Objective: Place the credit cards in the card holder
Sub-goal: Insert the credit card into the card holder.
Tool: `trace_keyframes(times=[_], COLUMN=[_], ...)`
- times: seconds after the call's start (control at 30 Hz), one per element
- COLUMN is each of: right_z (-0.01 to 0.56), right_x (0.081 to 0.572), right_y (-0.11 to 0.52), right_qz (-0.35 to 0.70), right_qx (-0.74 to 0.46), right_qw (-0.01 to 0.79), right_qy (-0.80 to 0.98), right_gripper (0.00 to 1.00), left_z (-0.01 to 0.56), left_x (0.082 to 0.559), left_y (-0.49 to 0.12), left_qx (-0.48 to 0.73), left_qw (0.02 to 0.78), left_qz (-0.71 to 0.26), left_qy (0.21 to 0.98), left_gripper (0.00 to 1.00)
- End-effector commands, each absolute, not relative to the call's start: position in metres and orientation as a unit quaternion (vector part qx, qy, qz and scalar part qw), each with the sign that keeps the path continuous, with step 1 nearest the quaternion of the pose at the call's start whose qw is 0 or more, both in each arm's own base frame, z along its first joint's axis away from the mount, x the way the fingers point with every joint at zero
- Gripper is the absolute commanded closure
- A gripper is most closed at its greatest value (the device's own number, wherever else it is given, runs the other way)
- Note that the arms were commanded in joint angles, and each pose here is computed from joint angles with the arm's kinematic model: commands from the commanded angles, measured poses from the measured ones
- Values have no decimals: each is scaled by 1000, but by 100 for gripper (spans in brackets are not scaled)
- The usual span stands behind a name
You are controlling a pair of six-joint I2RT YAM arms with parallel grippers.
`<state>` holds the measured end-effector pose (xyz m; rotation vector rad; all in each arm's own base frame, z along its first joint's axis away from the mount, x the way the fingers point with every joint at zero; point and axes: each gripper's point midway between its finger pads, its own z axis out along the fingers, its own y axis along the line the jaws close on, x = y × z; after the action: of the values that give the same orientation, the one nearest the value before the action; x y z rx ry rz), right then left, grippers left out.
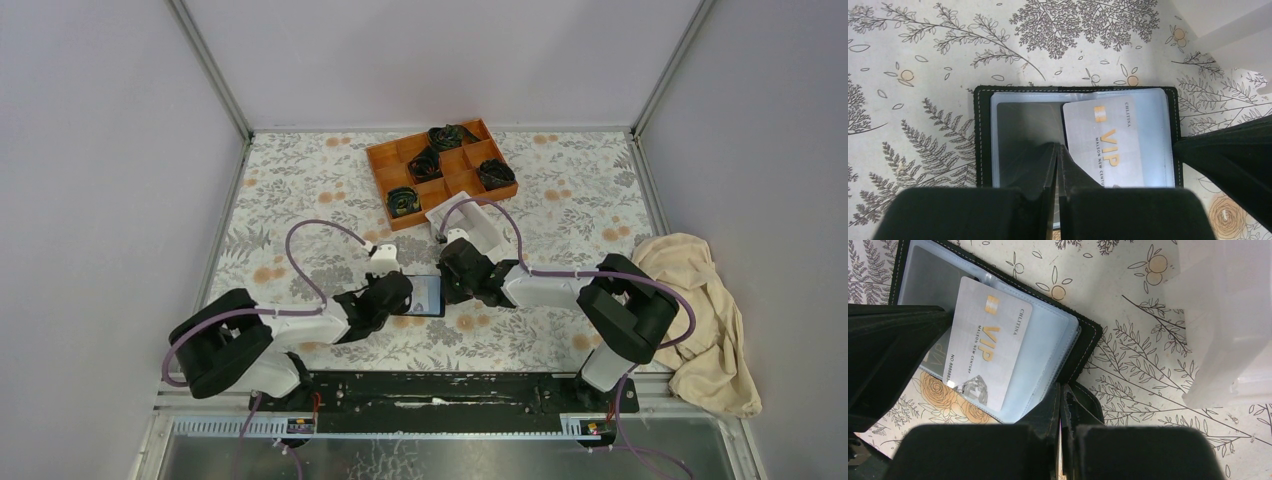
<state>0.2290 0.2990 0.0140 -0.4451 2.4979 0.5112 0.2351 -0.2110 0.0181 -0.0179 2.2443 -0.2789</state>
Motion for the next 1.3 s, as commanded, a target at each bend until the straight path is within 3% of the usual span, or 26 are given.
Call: trace_keyframes(times=[0.0, 1.27], right_z=[-1, -3], right_x=[219, 220], right_y=[294, 298], right_qz=[176, 175], right_qx=[-169, -169], right_qw=[261, 256], right_qy=[934, 935], right_gripper=[100, 100], left_z=[18, 33], left_x=[241, 242], left_y=[-216, -254], left_qx=[-1, 16], left_qw=[428, 426], left_qz=[-100, -179], left_qy=[898, 887], left_gripper=[94, 94])
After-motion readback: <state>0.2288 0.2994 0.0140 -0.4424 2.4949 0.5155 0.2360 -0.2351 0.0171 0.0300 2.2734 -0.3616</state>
